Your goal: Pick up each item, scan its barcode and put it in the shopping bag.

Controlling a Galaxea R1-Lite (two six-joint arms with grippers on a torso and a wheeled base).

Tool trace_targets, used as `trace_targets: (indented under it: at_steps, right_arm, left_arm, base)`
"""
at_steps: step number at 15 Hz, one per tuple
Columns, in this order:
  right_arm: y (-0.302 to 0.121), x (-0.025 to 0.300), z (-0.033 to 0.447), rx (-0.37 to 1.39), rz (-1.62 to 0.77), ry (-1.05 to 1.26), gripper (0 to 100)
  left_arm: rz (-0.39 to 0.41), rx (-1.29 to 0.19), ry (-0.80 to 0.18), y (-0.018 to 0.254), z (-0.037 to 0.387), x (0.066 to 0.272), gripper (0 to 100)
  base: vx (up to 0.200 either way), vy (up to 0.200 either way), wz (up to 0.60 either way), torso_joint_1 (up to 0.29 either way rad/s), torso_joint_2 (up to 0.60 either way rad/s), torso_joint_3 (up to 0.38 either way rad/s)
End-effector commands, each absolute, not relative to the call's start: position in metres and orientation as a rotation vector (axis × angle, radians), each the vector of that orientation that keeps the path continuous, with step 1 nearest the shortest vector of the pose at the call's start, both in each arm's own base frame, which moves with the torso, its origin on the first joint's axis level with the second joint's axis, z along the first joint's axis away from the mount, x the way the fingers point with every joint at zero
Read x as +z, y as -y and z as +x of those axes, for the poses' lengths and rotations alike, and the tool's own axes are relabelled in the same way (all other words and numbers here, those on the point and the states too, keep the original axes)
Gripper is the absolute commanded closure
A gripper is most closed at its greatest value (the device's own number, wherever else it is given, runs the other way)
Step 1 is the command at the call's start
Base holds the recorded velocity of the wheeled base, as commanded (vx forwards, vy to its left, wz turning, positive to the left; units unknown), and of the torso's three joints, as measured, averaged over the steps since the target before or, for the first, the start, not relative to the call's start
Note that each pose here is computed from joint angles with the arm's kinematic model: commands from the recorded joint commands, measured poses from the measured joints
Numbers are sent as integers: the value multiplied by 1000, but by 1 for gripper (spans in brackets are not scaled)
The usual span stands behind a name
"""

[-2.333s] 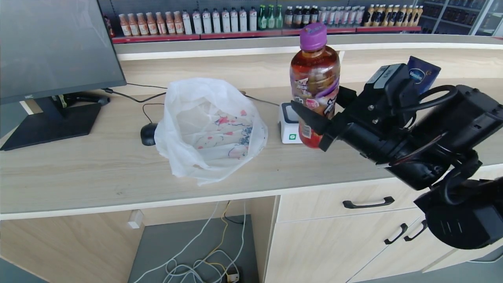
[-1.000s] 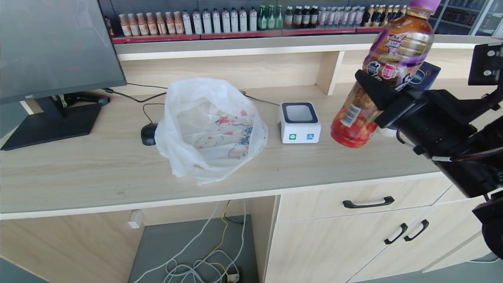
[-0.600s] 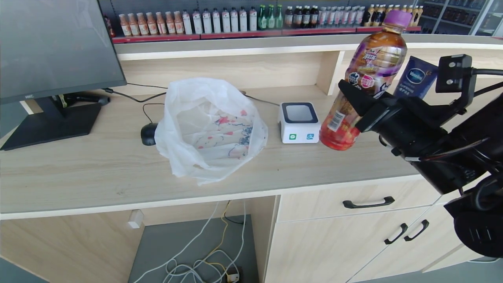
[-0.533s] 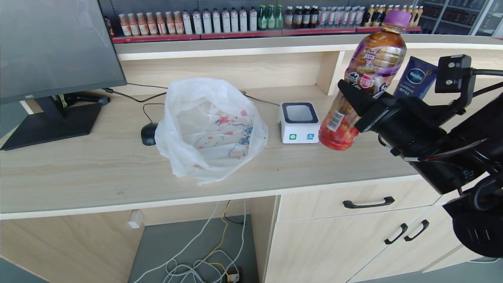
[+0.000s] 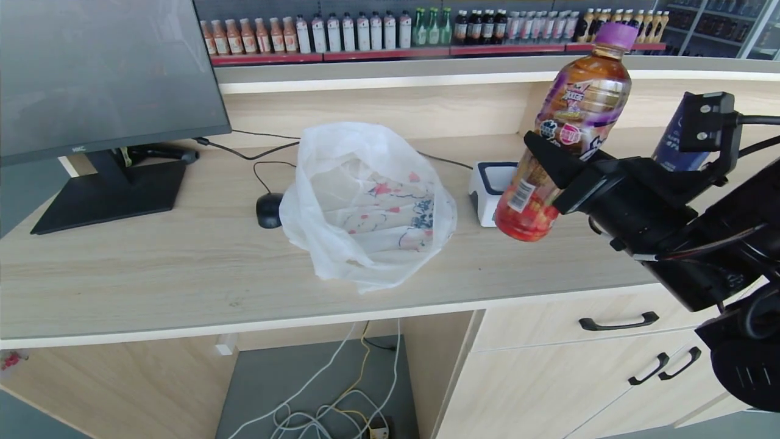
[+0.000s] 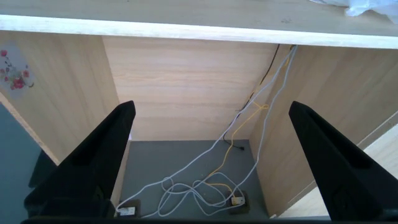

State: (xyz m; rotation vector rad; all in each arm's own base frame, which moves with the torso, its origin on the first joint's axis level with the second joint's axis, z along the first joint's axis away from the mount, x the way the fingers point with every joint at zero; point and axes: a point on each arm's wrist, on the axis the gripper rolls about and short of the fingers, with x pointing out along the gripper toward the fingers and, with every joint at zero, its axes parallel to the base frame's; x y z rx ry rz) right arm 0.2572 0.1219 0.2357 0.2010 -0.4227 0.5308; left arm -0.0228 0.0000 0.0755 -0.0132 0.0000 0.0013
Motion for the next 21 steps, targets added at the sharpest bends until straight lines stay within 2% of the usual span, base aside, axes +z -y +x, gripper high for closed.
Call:
trace_targets:
  at_steps: [1, 6, 12, 21]
  right_arm:
    - [-120, 238, 254, 531, 202, 431, 100]
    - [-121, 242, 249, 545, 225, 447, 100]
    - [-137, 237, 247, 601, 246, 430, 100]
    - [-168, 234, 299, 650, 267, 471, 100]
  left_arm:
    - [-14, 3, 0, 0, -23, 75, 0]
    - [-9, 0, 0, 0, -23, 75, 0]
    - [-8, 0, 0, 0, -23, 75, 0]
    - [-8, 2, 0, 0, -23, 75, 0]
  base:
    - [0, 200, 0, -7, -2, -2]
    - [0, 200, 0, 0, 2, 4]
    - [0, 0, 0, 0, 0, 0]
    - [0, 0, 0, 0, 0, 0]
